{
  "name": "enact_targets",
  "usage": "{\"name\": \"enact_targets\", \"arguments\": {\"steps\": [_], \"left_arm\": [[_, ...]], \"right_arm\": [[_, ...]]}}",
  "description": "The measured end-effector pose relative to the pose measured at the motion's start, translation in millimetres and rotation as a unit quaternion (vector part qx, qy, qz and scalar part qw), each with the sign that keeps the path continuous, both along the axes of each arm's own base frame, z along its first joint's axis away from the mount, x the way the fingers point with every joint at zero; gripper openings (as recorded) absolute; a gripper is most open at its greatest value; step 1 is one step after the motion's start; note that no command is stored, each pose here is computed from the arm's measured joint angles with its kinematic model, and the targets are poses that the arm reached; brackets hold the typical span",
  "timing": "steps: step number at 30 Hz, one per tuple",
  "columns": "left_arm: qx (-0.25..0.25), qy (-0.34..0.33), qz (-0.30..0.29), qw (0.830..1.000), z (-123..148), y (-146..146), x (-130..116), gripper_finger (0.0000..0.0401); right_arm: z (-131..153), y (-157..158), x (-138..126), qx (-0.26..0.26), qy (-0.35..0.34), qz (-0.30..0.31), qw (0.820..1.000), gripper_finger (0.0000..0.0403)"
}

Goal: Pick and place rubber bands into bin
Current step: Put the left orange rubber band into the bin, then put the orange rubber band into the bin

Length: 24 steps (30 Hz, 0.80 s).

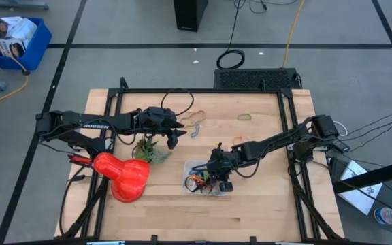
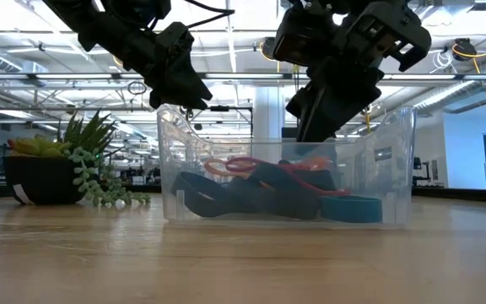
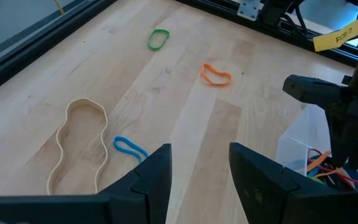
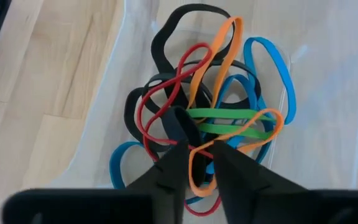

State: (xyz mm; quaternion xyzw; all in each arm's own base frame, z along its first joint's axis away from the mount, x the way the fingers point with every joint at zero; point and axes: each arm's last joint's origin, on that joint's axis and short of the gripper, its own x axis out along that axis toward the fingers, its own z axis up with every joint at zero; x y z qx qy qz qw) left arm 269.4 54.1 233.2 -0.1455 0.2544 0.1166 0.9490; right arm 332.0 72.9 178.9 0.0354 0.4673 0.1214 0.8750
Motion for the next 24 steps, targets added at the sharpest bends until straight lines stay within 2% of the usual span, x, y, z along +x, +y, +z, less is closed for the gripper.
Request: {"name": "enact_targets", "arguments": {"steps": [5,9,15,24], "left_arm": [[0.000,0.000,0.000,1.000,0,0,0,0.0168],[0.000,0.001,0.000,1.000,0,0,0,0.0168],[-0.001,0.002,0.000,1.000,0,0,0,0.0168],[-0.002,0.003,0.000,1.000,-1,0,0,0.0168]], "right_arm": [[8,-1,-2,0.002,-0.011,0.000,1.000,0.0124],[35,-5,-8,0.012,-0.061,-0.004,0.998,0.0147],[94,-17,-28,0.032,-0.177,-0.017,0.984,0.0155],[153,-29,-75,0.018,-0.282,-0.002,0.959,0.0149]]}}
